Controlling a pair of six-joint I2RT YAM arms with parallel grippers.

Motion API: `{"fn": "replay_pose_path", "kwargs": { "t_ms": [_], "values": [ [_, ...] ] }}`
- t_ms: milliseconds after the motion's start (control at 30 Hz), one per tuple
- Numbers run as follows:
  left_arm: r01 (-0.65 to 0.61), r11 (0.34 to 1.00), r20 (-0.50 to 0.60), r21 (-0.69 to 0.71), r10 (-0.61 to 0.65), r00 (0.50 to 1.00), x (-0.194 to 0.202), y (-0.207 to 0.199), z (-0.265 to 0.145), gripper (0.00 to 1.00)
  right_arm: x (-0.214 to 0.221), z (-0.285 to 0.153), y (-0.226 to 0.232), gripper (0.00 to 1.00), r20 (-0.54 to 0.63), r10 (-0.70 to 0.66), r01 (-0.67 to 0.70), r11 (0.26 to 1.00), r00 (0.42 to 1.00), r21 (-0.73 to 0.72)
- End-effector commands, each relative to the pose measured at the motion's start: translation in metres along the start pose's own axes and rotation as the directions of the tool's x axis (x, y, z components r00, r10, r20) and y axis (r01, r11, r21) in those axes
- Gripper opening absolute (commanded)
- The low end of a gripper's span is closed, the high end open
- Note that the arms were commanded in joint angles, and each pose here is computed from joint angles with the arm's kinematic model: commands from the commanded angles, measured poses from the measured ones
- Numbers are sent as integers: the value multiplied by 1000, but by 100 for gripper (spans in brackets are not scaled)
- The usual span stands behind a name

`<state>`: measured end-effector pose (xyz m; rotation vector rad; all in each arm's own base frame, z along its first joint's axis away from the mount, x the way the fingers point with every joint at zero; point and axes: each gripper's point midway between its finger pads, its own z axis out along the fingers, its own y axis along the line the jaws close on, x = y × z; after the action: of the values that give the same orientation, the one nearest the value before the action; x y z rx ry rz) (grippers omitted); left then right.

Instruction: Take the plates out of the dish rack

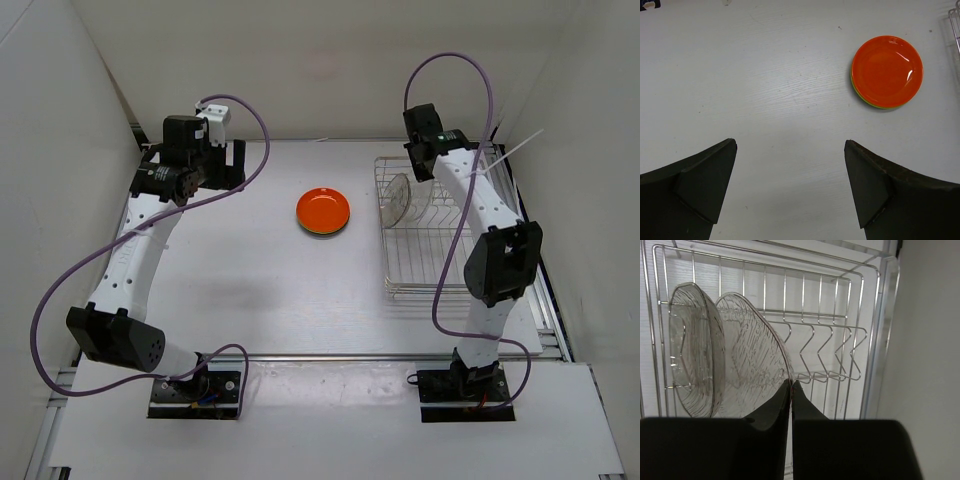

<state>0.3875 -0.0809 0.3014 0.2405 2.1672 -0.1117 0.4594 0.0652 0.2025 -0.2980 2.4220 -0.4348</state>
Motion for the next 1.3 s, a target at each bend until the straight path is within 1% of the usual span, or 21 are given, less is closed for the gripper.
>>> {"fn": "replay_pose_path", "kwargs": {
  "t_ms": [0,67,233,500,600,700,733,867,900,933,967,1000,1033,1067,1133,1167,1200,1267],
  "values": [
    [8,1000,57,16,-9,998,-19,-2,-13,100,-27,-40,-24,0,108,-13,2,995,994,96],
    [7,1000,57,25,-9,998,-19,-4,-13,100,-29,-48,-31,0,121,-25,8,990,992,141],
    [7,1000,57,25,-9,998,-19,-4,-13,100,-29,-60,-42,0,128,-55,30,982,990,189],
    [7,999,58,36,-9,998,-19,-6,-13,100,-35,-87,-68,0,181,-68,17,962,981,272],
    [6,999,48,45,-9,999,-17,-7,-10,100,-34,-90,-76,0,179,-94,34,949,979,313],
    [7,999,36,54,-9,999,-17,-9,-4,100,-30,-88,-82,0,151,-125,63,931,981,360],
    [7,997,29,75,-9,1000,-17,-13,-2,100,-32,-94,-87,0,163,-123,54,926,979,372],
    [-17,990,54,137,9,998,-38,-23,-1,100,-32,-103,-90,0,188,-120,44,929,975,367],
    [-23,987,32,162,18,999,-36,-32,6,100,-36,-115,-96,0,223,-97,8,930,970,367],
    [-45,984,44,171,38,998,-41,-36,1,100,-40,-118,-95,0,244,-83,-8,937,966,349],
    [-84,978,72,191,72,995,-53,-43,3,100,-40,-124,-95,0,257,-72,-17,944,964,329],
    [-104,974,74,203,90,993,-56,-49,3,100,-41,-129,-92,0,279,-48,-37,956,959,292],
    [-117,968,73,222,103,992,-59,-60,3,100,-40,-129,-80,0,278,-46,-17,975,960,221],
    [-139,961,91,239,120,988,-69,-67,5,100,-38,-128,-75,0,274,-30,-16,986,961,167],
    [-173,939,107,298,147,983,-75,-89,7,100,-38,-131,-62,0,282,28,-42,998,959,43],
    [-180,927,106,328,153,983,-78,-99,12,100,-34,-127,-40,0,262,36,-11,995,964,-96],
    [-186,917,107,352,158,982,-78,-108,13,100,-32,-127,-28,0,260,38,8,985,965,-173],
    [-205,889,111,409,175,978,-74,-131,17,100,-35,-145,-15,0,297,72,22,953,952,-302]
  ]
}}
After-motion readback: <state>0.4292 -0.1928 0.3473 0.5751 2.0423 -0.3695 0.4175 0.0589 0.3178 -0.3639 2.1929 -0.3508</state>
